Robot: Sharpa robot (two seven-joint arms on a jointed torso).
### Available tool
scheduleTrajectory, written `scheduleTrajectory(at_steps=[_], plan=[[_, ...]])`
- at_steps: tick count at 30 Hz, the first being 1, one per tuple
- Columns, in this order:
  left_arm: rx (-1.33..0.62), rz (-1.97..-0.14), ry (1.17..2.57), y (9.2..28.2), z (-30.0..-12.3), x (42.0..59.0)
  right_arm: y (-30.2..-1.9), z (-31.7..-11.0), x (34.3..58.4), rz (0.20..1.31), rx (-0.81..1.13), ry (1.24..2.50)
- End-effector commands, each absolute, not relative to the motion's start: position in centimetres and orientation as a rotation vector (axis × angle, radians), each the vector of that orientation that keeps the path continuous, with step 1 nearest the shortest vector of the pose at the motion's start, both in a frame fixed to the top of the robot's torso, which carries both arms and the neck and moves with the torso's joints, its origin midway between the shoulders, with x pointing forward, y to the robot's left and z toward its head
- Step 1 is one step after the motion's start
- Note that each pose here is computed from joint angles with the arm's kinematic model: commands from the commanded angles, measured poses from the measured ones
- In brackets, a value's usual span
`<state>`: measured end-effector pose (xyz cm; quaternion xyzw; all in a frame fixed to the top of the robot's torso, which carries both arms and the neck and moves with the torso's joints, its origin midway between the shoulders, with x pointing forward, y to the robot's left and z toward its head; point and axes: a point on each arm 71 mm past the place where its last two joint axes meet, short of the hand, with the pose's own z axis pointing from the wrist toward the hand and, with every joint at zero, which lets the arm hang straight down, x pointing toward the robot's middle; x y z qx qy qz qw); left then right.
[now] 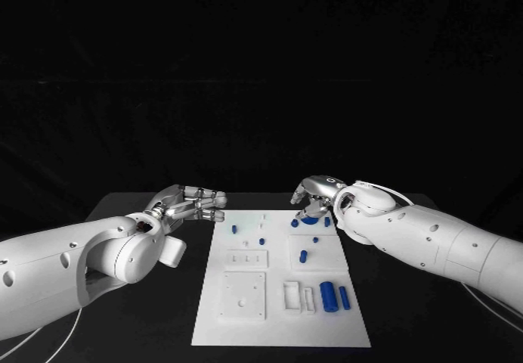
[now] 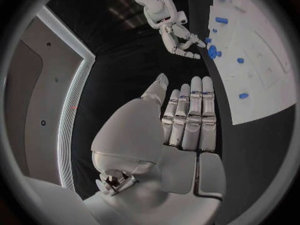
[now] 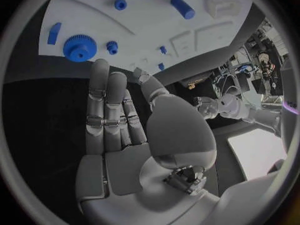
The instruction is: Assemble the parts on the task board
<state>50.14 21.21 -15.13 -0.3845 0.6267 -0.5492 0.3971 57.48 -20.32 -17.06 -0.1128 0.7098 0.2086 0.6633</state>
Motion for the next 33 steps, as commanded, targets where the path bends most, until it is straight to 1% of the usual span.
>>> scheduleTrajectory(at_steps=[1, 15, 33], plan=[[-0.949, -1.424, 1.603, 20.7, -14.8, 49.9, -20.2, -17.6, 57.7, 0.373, -0.320, 1.652], [-0.962, -1.417, 1.623, 20.3, -15.0, 49.9, -19.9, -18.3, 58.0, 0.304, -0.340, 1.693], [-0.966, -1.416, 1.648, 20.0, -15.2, 50.0, -19.7, -18.6, 58.2, 0.260, -0.344, 1.694]])
